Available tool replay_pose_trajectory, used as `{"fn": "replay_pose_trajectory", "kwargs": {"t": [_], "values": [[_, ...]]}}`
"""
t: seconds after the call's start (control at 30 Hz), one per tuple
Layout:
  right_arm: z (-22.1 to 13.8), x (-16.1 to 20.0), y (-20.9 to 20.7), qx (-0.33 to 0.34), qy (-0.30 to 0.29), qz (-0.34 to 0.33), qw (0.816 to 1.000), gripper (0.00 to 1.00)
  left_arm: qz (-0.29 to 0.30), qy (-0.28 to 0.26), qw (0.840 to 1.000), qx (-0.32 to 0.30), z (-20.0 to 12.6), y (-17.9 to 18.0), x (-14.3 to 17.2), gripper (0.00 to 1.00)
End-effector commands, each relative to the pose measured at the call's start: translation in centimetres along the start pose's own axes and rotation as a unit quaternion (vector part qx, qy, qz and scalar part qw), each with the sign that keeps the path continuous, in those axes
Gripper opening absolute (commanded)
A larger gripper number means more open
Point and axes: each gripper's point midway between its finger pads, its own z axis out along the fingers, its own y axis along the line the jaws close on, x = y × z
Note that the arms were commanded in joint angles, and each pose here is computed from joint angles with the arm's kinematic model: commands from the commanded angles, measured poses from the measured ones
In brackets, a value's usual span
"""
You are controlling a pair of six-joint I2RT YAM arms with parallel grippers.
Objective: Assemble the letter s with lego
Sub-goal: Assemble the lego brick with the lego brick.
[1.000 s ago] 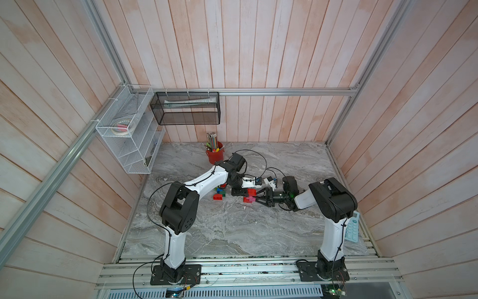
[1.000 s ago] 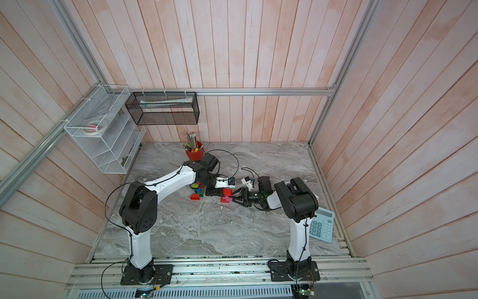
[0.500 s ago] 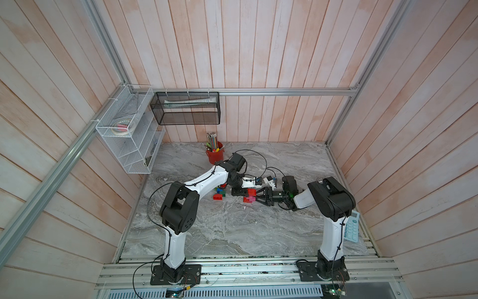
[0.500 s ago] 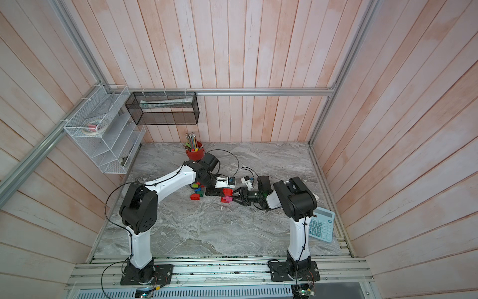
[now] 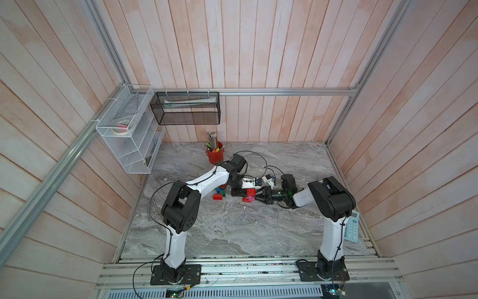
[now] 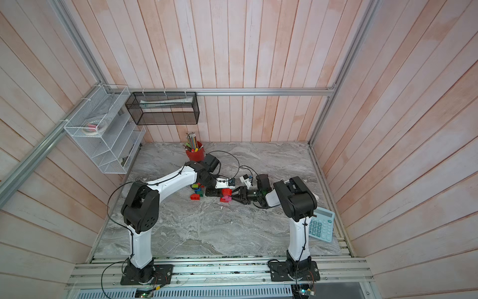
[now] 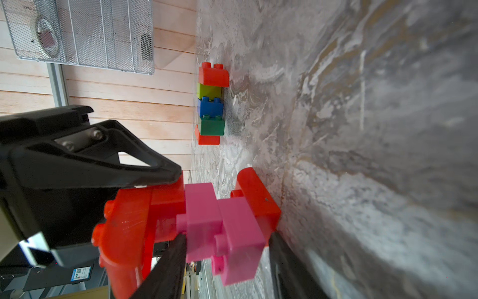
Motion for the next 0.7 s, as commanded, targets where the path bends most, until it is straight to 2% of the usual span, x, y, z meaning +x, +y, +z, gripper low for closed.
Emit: {"fn": "replay_pose_trajectory", "kwargs": {"t": [0.0,0.47,0.67], "values": [[0.3,1.2,-2.5,0.042,0.004,0.039,0.998,0.53,0.000,0.005,1.000,-0.004,0.4,0.3,0.2,0.43],[0.3,-0.4,2.1,-0.030,0.009,-0.018,0.999,0.57,-0.001,-0.002,1.000,-0.002,0.4,0.3,-0.1,0.50],[0.1,-0.2,2.4,-0.038,0.009,-0.023,0.999,0.58,-0.004,-0.003,1.000,0.000,0.3,0.2,-0.1,0.53]]}}
